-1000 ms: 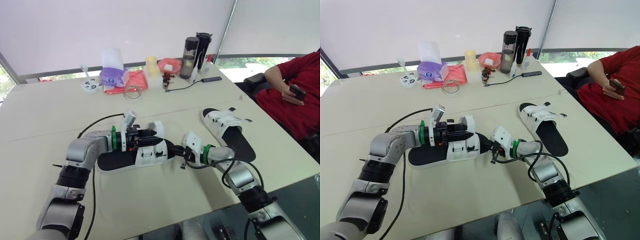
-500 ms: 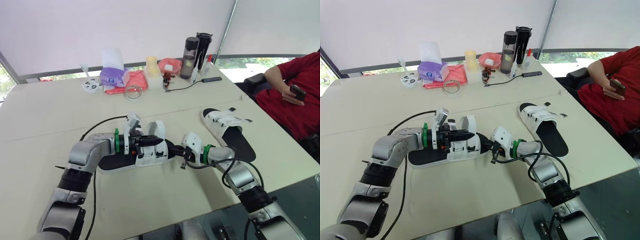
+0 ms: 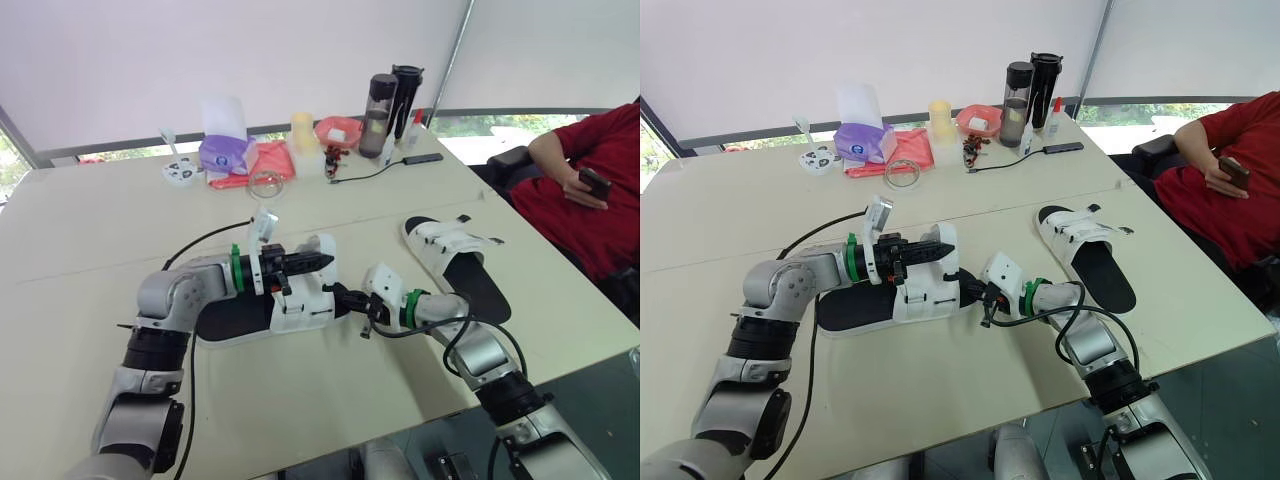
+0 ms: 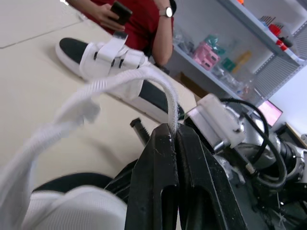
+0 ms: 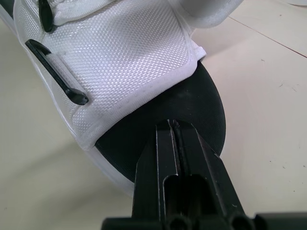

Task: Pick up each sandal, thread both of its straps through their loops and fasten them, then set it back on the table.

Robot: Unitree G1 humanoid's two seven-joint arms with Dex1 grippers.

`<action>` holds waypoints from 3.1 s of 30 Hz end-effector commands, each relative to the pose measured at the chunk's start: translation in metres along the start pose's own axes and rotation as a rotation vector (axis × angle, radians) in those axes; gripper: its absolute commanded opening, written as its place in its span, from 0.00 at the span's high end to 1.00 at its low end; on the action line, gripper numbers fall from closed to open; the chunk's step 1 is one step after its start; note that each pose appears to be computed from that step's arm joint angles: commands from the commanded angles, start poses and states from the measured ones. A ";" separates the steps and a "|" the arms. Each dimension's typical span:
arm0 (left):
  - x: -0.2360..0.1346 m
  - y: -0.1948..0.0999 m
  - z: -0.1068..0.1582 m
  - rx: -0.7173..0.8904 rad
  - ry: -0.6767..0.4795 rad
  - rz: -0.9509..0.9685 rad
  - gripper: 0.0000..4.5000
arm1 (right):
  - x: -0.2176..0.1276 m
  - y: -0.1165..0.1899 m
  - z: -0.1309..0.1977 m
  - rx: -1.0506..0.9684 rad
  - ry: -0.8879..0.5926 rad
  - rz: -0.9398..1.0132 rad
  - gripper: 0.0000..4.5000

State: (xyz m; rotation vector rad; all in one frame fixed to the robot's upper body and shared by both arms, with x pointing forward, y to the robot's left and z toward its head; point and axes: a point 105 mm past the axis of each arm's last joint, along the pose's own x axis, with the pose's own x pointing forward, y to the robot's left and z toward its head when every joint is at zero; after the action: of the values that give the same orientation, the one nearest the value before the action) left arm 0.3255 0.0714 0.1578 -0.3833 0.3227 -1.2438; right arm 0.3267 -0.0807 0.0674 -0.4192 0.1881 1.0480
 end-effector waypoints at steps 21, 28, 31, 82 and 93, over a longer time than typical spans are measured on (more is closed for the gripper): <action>0.001 0.001 -0.035 0.044 0.102 0.042 0.99 | -0.009 0.023 -0.084 0.135 0.300 0.020 1.00; 0.004 0.006 -0.043 0.098 0.137 0.089 0.99 | -0.009 0.024 -0.084 0.138 0.300 0.015 1.00; 0.003 0.007 -0.045 0.136 0.147 0.094 0.99 | -0.009 0.024 -0.085 0.139 0.300 0.014 1.00; -0.013 0.000 -0.056 0.432 0.189 0.131 0.99 | -0.004 0.021 -0.086 0.144 0.298 0.008 1.00; -0.017 -0.010 -0.061 0.548 0.288 0.025 0.99 | -0.004 0.021 -0.087 0.146 0.298 0.007 1.00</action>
State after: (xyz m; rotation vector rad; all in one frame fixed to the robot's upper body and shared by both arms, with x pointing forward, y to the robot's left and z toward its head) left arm 0.2937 0.0804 0.1161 0.2460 0.1768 -1.2533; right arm 0.3283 -0.0774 0.0611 -0.4035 0.1972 1.0385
